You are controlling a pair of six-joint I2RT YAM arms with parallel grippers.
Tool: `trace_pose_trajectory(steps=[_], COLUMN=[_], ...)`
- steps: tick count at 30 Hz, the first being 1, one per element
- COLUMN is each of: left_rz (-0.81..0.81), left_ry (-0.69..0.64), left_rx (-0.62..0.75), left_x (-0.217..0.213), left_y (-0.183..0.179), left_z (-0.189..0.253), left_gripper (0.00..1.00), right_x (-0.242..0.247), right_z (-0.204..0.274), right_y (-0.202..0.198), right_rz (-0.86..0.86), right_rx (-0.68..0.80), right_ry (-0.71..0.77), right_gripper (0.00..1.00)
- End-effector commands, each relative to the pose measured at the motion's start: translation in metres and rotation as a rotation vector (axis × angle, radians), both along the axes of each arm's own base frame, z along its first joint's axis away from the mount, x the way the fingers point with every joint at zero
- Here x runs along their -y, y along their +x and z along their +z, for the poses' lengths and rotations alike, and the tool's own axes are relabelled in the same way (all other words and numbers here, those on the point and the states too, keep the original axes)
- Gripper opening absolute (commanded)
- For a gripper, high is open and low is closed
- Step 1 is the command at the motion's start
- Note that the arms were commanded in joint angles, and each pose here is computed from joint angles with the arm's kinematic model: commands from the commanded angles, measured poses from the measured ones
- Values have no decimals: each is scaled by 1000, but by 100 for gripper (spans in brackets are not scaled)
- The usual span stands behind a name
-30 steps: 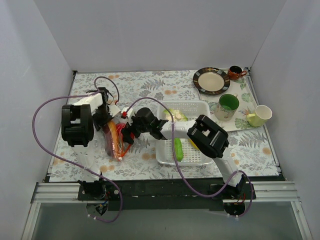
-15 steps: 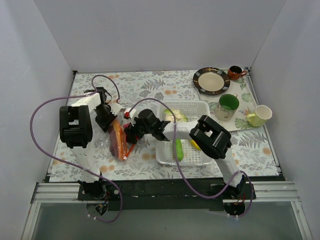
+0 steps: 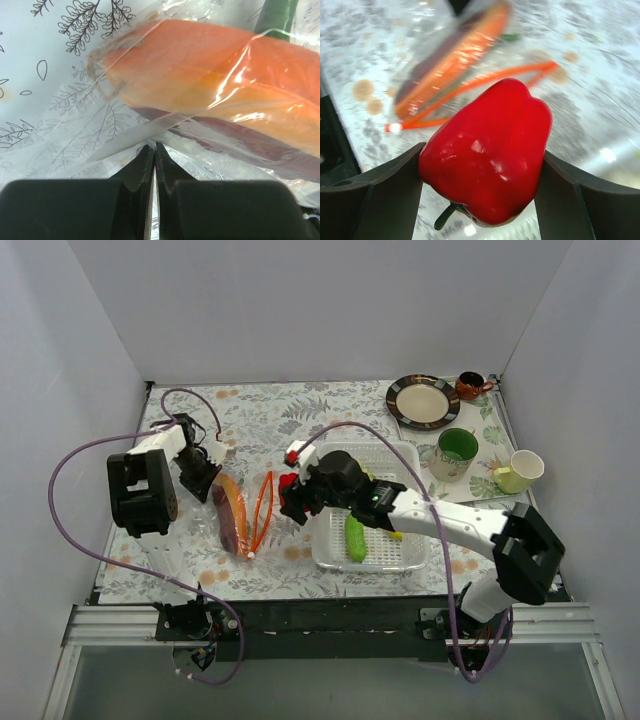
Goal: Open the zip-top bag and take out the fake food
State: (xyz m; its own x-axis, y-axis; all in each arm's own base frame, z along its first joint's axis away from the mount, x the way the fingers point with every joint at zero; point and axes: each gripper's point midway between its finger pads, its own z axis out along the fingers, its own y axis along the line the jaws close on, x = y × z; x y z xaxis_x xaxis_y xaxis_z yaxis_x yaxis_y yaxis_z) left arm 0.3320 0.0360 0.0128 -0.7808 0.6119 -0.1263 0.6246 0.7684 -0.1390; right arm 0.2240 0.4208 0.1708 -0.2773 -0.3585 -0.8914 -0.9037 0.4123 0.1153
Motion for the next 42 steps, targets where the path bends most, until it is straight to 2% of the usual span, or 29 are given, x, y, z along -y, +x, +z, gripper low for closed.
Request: trace_pose_trajectory(steps=[1, 3, 5, 6, 7, 8, 10, 14, 16, 21, 24, 27, 28, 35, 39, 41, 42], left_rz=[-16, -17, -19, -19, -22, -22, -23, -21, -29, -26, -14, -4, -3, 5, 9, 14, 22], left_ry=[9, 11, 11, 11, 9, 8, 4, -26, -24, -31, -38, -40, -42, -65, -123, -181, -218], left_rx=[-23, -23, -17, -20, -20, -16, -17, -7, 4, 2, -15, -19, -26, -49, -55, -6, -47], left_x=[-4, -4, -4, -4, -3, -3, -1, 7, 8, 11, 15, 19, 20, 24, 33, 43, 49], left_y=[-6, -7, -6, -6, -5, -4, -4, 4, 6, 11, 7, 4, 1, -5, 2, 22, 15], left_z=[-54, -55, -56, -57, -57, -56, -56, -47, -44, -43, -48, -51, -53, -54, -29, 0, 13], left_gripper=[0, 0, 0, 0, 0, 0, 0, 0, 0, 0, 0, 0, 0, 0, 0, 0, 0], right_x=[95, 145, 172, 181, 186, 191, 185, 153, 115, 46, 7, -22, -29, -56, -57, -56, -55], right_z=[13, 0, -19, -22, -33, -40, -42, -11, 15, 17, 24, 12, -9, -56, -77, -81, -81], right_y=[56, 81, 86, 90, 90, 87, 90, 95, 87, 55, 40, 39, 42, 44, 42, 40, 41], right_rz=[-470, -679, -749, -785, -792, -787, -769, -677, -563, -329, -226, -172, -160, -110, -107, -107, -114], right_rx=[100, 94, 59, 52, 41, 35, 27, 88, 212, 285, 326, 284, 267, 208, 177, 169, 169], right_ry=[-73, -144, -232, -264, -314, -372, -396, -336, -265, -243, -158, -134, -172, -202, -216, -215, -209], right_gripper=[5, 5, 15, 26, 59, 71, 98, 98, 98, 98, 98, 92, 89, 83, 82, 82, 82])
